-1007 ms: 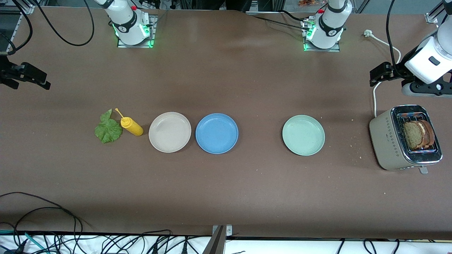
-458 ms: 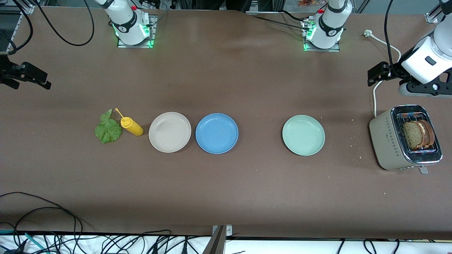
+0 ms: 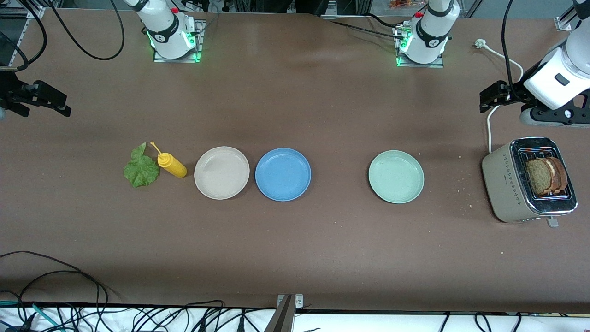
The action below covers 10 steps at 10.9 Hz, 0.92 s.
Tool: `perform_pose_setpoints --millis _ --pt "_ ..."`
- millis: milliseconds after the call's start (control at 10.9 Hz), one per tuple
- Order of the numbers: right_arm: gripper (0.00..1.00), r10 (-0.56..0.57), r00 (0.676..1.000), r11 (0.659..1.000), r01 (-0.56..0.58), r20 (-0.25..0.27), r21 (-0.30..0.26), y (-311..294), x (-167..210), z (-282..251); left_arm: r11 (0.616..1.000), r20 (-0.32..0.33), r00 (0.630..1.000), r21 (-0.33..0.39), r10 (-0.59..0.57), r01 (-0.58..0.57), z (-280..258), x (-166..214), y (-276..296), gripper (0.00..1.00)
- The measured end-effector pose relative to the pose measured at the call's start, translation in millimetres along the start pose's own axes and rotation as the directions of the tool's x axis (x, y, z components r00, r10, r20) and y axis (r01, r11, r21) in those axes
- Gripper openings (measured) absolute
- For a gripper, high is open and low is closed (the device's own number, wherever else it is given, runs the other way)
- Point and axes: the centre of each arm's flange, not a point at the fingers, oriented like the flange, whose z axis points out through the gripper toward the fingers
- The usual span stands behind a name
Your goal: Make sandwich in blue plate with both arms
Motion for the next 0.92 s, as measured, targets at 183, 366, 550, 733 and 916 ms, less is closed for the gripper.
perform_pose_setpoints --millis 183,366,550,733,916 --pt "1.00 0.000 1.000 1.000 0.000 0.000 0.000 0.0 0.0 0.0 1.000 0.000 1.000 0.000 0.000 0.000 0.0 0.0 0.0 1.00" --pt "1.00 0.000 1.000 1.000 0.000 -0.001 0.000 -0.2 -0.2 -0.4 1.000 0.000 1.000 0.000 0.002 -0.002 0.0 -0.1 1.3 1.00" --pt "1.00 -0.002 1.000 1.000 0.002 -0.003 0.000 -1.3 -1.0 -1.9 1.000 0.000 1.000 0.001 0.007 -0.007 -0.1 -0.2 3.9 1.00" --pt "1.00 -0.002 1.000 1.000 0.002 -0.003 0.000 -1.3 -1.2 -2.2 1.000 -0.002 1.000 0.001 0.009 -0.009 -0.9 -0.2 4.9 1.00" --pt "1.00 -0.002 1.000 1.000 0.002 -0.003 0.000 -1.4 -1.2 -2.2 1.000 -0.003 1.000 0.001 0.009 -0.009 -1.2 -0.3 4.9 1.00"
